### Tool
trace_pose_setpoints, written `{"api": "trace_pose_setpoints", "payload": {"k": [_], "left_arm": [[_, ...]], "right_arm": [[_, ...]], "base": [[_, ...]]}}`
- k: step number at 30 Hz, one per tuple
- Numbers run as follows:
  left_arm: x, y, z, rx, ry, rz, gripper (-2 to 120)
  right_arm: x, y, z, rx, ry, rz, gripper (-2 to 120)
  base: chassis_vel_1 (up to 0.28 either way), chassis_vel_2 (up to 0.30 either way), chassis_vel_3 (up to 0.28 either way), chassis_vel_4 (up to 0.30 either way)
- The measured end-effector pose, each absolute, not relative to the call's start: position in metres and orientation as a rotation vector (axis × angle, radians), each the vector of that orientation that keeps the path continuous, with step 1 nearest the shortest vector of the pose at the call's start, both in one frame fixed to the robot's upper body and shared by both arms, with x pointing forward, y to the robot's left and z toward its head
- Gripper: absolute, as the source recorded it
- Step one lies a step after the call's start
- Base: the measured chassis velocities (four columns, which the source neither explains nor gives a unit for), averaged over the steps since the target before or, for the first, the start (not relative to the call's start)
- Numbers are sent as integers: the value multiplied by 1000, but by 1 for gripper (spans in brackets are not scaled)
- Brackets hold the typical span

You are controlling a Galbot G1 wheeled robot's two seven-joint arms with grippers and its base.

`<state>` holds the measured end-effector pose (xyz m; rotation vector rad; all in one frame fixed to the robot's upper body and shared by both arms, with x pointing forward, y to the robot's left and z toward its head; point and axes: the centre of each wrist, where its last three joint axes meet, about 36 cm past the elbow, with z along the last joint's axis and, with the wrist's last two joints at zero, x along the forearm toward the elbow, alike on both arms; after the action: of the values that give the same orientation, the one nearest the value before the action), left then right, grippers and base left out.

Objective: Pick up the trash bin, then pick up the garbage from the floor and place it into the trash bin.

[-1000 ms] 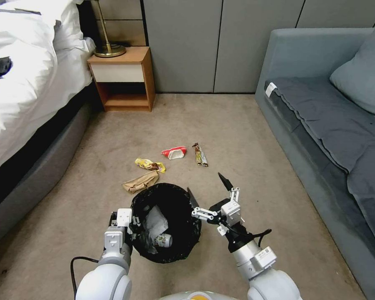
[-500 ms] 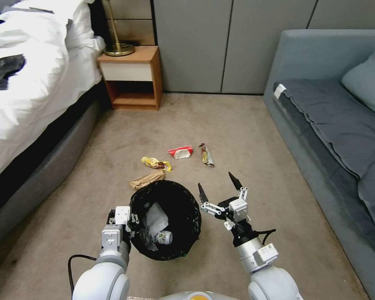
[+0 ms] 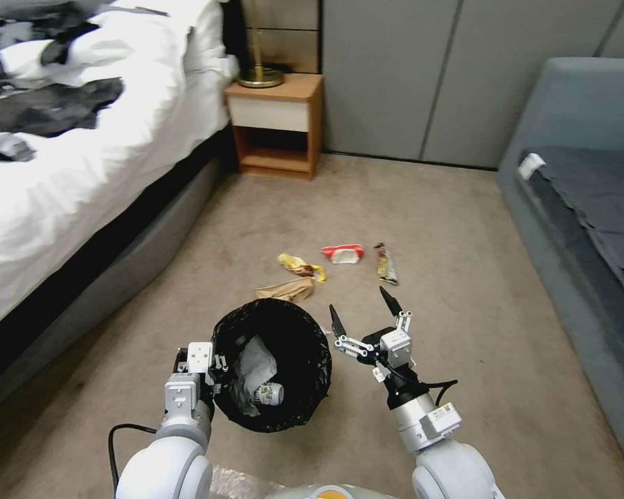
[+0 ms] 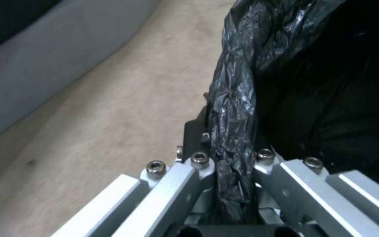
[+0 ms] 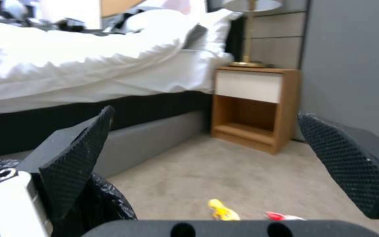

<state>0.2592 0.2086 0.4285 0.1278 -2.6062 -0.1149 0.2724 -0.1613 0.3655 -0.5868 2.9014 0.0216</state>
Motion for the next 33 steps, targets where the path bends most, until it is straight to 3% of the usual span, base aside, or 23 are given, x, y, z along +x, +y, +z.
{"api": "trace_pose_setpoints", "payload": {"k": [10,33], "left_arm": [[259,207,425,134,-2600,-112,1],[262,205,421,125,-2599,-110,1]], "right_arm": [[275,-165,365,-563,2905,12,100],[282,-196,359,-333,3008,-73,100]], "base": [[108,104,119,121],[0,0,0,0]]}}
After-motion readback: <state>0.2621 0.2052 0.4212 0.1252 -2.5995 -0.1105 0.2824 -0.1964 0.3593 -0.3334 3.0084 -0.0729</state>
